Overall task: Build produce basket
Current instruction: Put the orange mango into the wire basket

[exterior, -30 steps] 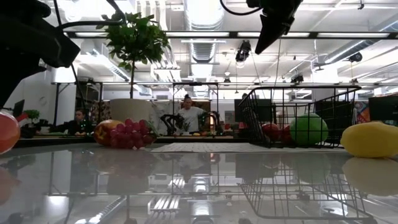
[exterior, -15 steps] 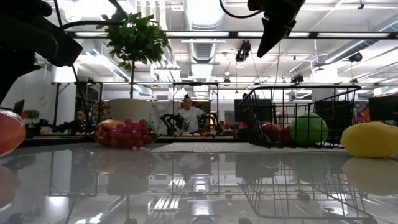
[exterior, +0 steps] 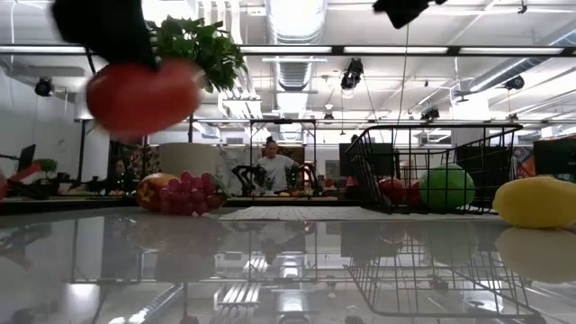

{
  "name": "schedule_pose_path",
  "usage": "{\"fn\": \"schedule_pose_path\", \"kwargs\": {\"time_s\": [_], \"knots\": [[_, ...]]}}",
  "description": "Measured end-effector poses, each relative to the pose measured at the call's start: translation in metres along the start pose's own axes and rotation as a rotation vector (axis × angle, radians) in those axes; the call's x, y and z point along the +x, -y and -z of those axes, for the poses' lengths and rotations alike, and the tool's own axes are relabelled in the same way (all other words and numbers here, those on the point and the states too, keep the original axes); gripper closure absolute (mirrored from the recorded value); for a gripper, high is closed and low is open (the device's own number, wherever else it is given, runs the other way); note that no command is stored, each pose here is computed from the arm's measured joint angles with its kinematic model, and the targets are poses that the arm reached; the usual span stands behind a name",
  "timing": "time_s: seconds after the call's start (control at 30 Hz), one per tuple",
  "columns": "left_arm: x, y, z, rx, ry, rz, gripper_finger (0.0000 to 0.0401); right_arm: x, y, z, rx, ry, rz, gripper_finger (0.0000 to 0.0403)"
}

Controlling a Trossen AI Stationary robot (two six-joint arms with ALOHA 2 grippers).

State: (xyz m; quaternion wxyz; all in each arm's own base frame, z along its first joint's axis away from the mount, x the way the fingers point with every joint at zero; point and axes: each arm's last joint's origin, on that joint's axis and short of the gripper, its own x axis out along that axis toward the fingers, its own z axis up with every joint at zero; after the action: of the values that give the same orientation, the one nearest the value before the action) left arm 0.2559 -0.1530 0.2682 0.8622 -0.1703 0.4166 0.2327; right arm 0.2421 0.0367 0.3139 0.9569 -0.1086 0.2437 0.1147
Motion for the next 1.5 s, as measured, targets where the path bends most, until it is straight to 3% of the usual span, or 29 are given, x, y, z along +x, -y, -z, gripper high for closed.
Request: {"fn": "schedule_pose_path", "kwargs": {"time_s": [0.1,0.23,0.53,0.67,0.93,1.13,1.3,1.5], "knots": [[-0.008,0.003,-0.013,0.119,0.148,0.059,0.0196,0.002,-0.009,0.015,-0.082,0.103,-0.067,0.0394],[-0.013,0.009,-0.024,0.258,0.288,0.092,0.0196,0.008,-0.014,0.033,-0.122,0.190,-0.057,0.0394],[-0.014,0.018,-0.039,0.455,0.426,0.114,0.0196,0.025,-0.018,0.050,-0.097,0.280,-0.076,0.0380],[-0.012,0.017,-0.042,0.475,0.437,0.105,0.0196,0.032,-0.019,0.051,-0.096,0.259,-0.082,0.0330],[-0.005,0.019,-0.050,0.508,0.534,0.117,0.0196,0.051,-0.017,0.047,-0.111,0.227,-0.087,0.0194],[0.001,0.018,-0.053,0.529,0.589,0.123,0.0196,0.066,-0.016,0.044,-0.086,0.247,-0.086,0.0120],[0.005,0.017,-0.057,0.523,0.591,0.112,0.0196,0.071,-0.015,0.037,-0.057,0.313,-0.075,0.0082],[0.014,0.020,-0.061,0.527,0.617,0.101,0.0196,0.075,-0.015,0.035,-0.025,0.354,-0.073,0.0075]]}}
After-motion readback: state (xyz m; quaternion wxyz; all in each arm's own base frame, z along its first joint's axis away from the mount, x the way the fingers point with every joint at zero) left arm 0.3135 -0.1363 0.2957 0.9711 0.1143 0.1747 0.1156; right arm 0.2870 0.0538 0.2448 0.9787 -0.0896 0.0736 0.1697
